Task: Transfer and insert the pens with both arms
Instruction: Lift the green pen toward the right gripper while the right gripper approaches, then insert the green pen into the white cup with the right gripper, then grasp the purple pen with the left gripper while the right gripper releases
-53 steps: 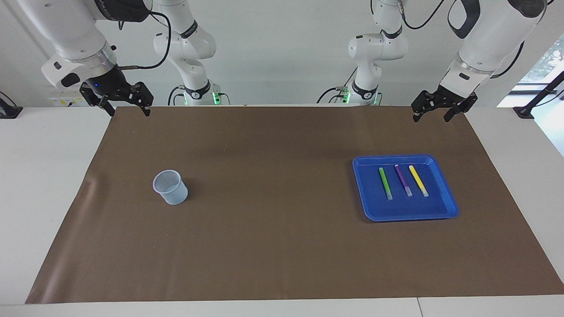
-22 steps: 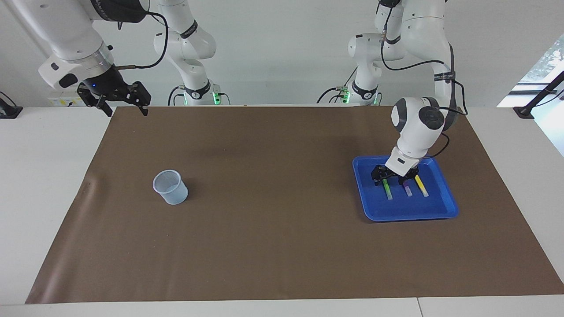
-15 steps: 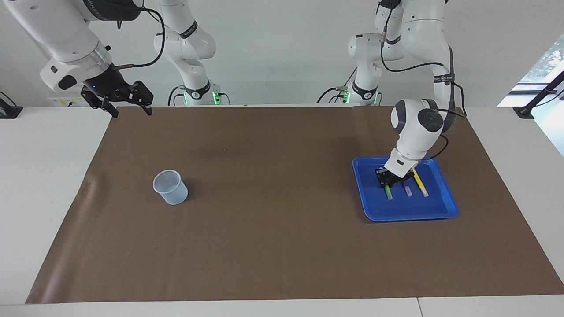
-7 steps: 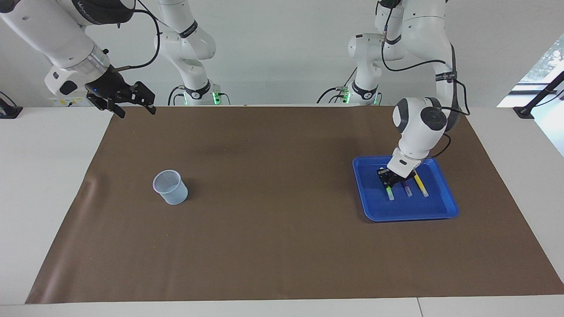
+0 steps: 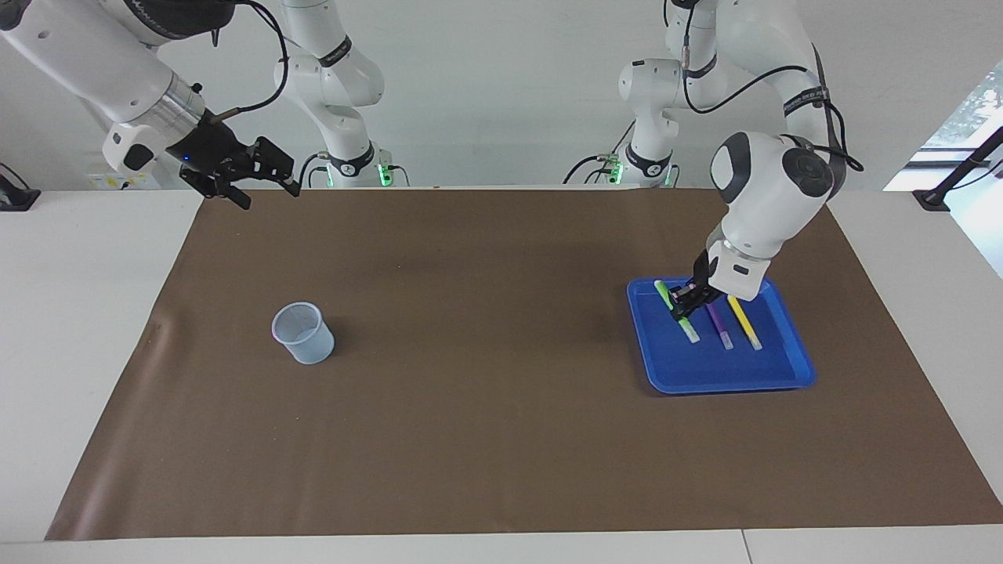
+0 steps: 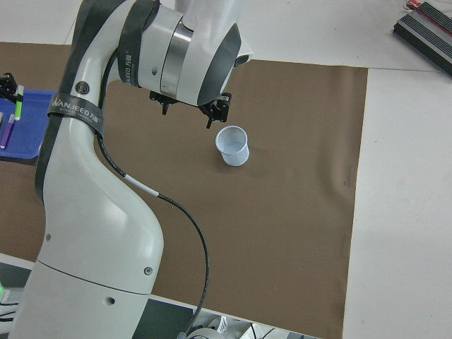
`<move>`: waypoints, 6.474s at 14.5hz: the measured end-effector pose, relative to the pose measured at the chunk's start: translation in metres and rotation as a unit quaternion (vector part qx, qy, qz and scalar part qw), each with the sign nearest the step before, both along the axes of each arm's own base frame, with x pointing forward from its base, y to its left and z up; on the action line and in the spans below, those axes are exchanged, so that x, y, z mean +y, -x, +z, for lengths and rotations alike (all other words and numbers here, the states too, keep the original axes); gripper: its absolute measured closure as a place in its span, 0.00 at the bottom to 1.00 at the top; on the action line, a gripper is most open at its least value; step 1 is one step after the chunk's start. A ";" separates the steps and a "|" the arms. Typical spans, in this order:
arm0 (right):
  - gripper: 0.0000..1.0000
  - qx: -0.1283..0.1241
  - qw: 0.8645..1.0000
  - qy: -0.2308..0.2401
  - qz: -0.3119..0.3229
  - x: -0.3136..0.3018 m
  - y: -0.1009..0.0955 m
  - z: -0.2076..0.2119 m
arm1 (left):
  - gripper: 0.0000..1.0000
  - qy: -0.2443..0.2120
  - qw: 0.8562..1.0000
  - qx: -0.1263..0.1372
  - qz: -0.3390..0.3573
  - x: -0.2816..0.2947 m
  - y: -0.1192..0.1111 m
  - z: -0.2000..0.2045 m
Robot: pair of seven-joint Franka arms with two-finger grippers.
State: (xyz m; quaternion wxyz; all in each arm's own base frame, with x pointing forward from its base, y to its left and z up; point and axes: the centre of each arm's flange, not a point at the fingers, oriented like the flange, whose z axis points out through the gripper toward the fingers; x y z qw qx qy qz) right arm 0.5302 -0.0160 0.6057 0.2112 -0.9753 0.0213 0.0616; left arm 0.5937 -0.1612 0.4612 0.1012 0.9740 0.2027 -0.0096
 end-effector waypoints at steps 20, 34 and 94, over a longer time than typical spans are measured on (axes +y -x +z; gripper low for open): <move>0.00 0.058 0.931 -0.277 -0.232 0.115 0.010 -0.122 | 0.84 0.178 0.913 0.053 0.362 -0.278 0.106 0.071; 0.61 0.050 0.930 -0.284 -0.227 0.137 0.010 -0.117 | 0.84 0.192 0.912 0.050 0.359 -0.298 0.120 0.070; 0.00 -0.126 0.944 0.146 0.269 0.049 -0.058 -0.120 | 0.83 -0.059 0.984 0.004 -0.170 0.134 0.021 -0.112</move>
